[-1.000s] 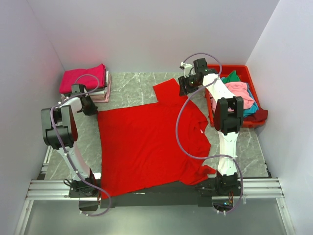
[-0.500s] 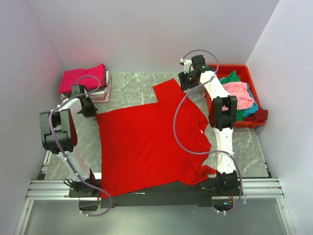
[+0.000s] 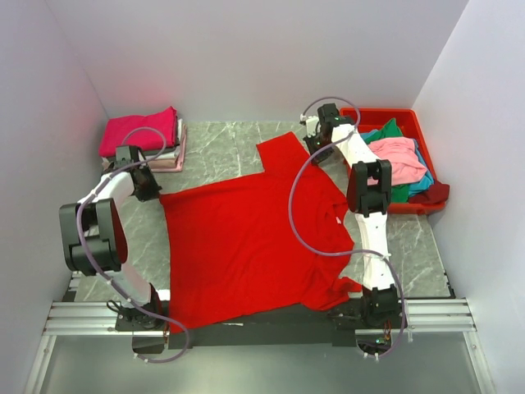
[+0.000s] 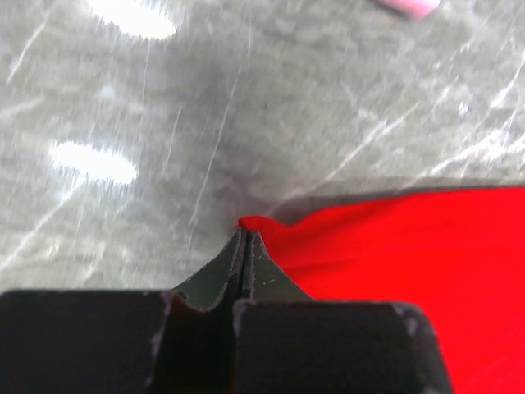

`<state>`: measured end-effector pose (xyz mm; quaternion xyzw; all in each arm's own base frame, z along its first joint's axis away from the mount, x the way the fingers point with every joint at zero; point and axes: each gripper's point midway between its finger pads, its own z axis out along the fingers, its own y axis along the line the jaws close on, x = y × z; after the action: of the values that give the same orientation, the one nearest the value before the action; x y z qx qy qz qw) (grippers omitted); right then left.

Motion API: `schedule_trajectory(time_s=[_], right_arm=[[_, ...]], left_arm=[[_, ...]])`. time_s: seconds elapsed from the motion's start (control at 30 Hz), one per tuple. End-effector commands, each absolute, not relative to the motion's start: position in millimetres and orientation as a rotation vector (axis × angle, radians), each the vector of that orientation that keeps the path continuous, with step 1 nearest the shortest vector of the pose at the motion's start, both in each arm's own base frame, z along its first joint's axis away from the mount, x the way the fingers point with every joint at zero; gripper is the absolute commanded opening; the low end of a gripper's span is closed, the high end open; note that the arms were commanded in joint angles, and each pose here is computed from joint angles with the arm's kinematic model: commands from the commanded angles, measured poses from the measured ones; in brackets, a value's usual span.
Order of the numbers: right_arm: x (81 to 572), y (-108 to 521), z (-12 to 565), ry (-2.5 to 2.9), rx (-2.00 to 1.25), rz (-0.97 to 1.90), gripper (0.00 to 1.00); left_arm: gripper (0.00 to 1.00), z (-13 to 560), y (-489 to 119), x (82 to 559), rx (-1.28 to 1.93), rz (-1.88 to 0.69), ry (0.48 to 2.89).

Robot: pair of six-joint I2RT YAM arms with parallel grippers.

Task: Fold and stack the t-shirts
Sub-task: Flatten the tshirt out

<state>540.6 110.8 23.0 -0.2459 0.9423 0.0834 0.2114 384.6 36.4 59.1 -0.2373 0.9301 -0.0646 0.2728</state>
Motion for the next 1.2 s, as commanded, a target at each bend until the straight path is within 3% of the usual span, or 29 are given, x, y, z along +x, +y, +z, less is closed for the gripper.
schedule_trajectory(time_s=[0.0, 0.43, 0.47, 0.57, 0.63, 0.8, 1.17], right_arm=[[522, 114, 32, 2.643, -0.740, 0.291, 0.00], [404, 96, 30, 2.774, -0.898, 0.389, 0.00], [404, 93, 31, 2.769, -0.886, 0.383, 0.09], [422, 85, 44, 2.723, -0.816, 0.329, 0.41], [445, 83, 58, 2.672, -0.776, 0.285, 0.48], [510, 87, 92, 2.556, -0.610, 0.269, 0.52], [580, 97, 67, 2.507, -0.316, 0.315, 0.51]], left_arm=[[0.00, 81, 35, 375, -0.597, -0.172, 2.461], [0.00, 83, 10, 322, -0.662, -0.367, 2.453], [0.00, 79, 8, 318, -0.661, -0.377, 2.462], [0.00, 75, 8, 315, -0.642, -0.369, 2.480], [0.00, 73, 9, 314, -0.628, -0.357, 2.486], [0.00, 71, 9, 310, -0.611, -0.353, 2.487], [0.00, 70, 4, 311, -0.585, -0.391, 2.481]])
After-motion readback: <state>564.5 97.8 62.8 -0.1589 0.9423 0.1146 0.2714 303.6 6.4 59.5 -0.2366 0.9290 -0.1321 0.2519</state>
